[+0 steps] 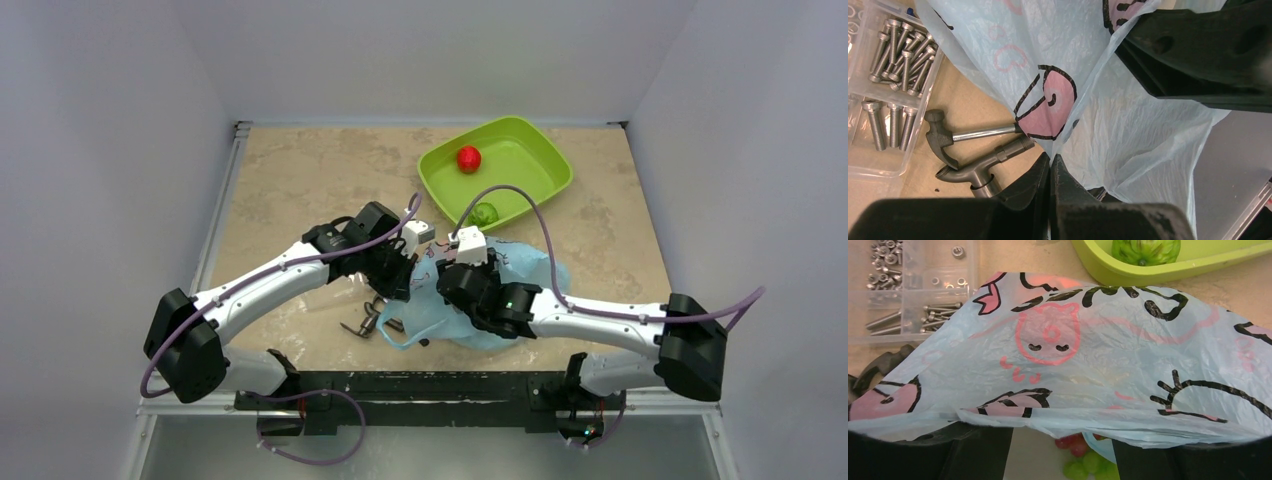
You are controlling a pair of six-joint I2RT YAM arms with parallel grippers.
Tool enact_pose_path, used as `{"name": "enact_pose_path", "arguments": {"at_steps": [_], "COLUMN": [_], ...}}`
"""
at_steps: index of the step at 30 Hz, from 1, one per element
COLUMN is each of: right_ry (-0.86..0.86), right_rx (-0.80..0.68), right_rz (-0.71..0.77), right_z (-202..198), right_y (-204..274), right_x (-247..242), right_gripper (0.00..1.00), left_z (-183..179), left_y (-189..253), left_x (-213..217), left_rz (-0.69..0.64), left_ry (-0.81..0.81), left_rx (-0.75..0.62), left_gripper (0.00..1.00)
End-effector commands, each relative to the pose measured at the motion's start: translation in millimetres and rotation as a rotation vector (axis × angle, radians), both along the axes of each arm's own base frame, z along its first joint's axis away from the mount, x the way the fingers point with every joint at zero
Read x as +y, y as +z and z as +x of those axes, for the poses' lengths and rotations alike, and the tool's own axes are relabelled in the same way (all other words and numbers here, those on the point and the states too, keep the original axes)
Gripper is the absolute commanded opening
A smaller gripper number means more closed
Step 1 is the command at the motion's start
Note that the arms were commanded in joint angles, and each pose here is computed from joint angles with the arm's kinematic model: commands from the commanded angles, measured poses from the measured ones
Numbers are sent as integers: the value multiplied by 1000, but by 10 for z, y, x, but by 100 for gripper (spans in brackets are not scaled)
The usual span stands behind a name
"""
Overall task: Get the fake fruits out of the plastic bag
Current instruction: Take out the fake fruit from the plastic bag.
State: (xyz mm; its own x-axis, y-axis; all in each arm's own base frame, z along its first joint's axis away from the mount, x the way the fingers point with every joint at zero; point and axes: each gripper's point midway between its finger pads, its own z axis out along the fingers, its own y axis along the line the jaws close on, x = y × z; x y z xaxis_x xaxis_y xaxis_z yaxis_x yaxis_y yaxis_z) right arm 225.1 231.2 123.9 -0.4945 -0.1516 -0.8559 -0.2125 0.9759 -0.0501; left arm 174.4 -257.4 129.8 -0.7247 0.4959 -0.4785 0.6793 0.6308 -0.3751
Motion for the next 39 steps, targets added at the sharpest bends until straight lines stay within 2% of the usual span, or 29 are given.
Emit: {"name": "enact_pose_path", "arguments": {"at_steps": [1,7,9,14,18,30,39], "right_ry": [-53,-72,-75,-77,-53,229,318], "right_rx": [-80,-76,-74,-83,-102,-115,-168], "right_rz": [-35,-139,-157,-160,-141,142,413], "right_z": [175,254,267,288,281,-160,-351], "right_y": [167,-27,-69,-88,73,813,1539], "right_x": [46,85,93,114,147,244,318], "right_gripper": [63,52,40,20,2,0,0], "left_z": [15,13,17,17,15,18,14], "left_y": [133,137,140,139,138,139,131], "left_x": [-81,-88,-83,-83,-82,-85,-96], "left_rz": [-43,-45,-44,-43,-43,-43,-42], "left_ry": [-23,-25,-23,-22,-22,-22,-25], "left_rx": [-19,-16,-19,-19,-18,-17,-7], "left_gripper": [0,0,0,0,0,0,0]}}
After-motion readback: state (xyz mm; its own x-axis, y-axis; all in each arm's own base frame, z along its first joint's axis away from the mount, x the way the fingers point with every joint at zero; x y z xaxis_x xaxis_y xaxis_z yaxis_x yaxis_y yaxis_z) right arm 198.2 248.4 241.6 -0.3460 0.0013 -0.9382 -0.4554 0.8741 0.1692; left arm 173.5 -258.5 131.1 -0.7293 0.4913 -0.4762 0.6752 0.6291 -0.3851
